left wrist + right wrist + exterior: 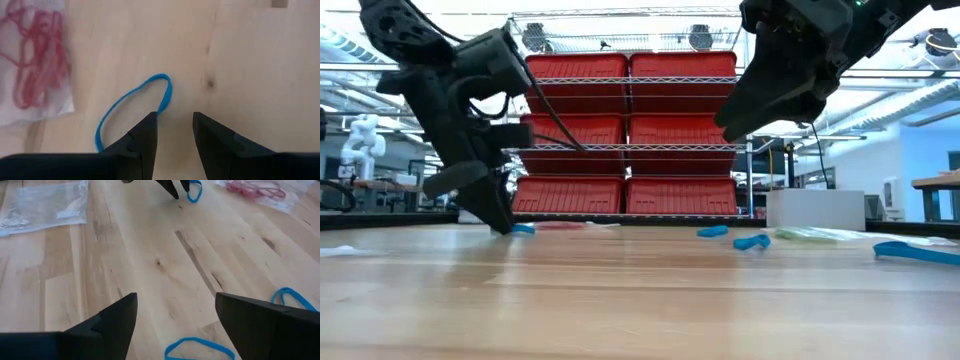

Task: Sort rubber bands
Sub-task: Move the top left blue rubber band to the center of the table

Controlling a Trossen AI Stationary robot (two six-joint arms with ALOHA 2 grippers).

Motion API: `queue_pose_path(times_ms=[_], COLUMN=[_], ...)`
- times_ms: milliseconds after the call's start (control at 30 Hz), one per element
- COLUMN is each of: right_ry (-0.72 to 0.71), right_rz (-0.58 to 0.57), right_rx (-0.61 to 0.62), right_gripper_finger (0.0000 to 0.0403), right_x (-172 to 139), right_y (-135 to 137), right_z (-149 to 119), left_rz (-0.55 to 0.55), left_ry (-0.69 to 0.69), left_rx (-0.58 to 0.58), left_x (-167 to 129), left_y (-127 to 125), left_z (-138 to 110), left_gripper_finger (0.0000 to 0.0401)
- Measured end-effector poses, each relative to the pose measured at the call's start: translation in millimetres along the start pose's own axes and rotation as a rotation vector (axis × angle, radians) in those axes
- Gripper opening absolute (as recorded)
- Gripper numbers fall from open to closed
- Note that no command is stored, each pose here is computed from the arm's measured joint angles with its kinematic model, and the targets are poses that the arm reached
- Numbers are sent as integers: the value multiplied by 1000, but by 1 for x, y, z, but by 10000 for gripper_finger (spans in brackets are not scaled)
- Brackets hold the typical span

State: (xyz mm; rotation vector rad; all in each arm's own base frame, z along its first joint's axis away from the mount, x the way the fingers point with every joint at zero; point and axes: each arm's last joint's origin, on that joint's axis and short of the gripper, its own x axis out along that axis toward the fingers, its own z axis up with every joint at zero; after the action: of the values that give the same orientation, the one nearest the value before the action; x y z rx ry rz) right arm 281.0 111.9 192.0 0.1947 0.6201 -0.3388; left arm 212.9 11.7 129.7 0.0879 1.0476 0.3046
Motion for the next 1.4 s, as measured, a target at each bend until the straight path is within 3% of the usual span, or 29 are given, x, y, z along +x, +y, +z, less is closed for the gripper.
queue_pose_path(times_ms=[200,400,833,967,1233,1400], right_ry=[-9,-14,14,23,24,25], right_rz=[6,10,33,29,29,29], right_rx=[-32,-39,-53,-25,59,109], right_gripper_finger=[263,263,263,263,263,263], right_x=[0,0,-18,-20,-20,-20], right_y=[1,1,5,3,3,3], right_z=[1,1,-2,-2,-2,-2], left_rz=[-9,-13,-245,-221,47,56], left_ry=[-41,-109,-431,-335,-44,51], left_rx=[-13,18,64,124,252,250], left_x=[12,24,35,40,13,9], left_y=[3,2,-14,-19,-10,1], left_z=[6,13,58,63,54,45], left_gripper_finger=[109,14,3,3,3,37])
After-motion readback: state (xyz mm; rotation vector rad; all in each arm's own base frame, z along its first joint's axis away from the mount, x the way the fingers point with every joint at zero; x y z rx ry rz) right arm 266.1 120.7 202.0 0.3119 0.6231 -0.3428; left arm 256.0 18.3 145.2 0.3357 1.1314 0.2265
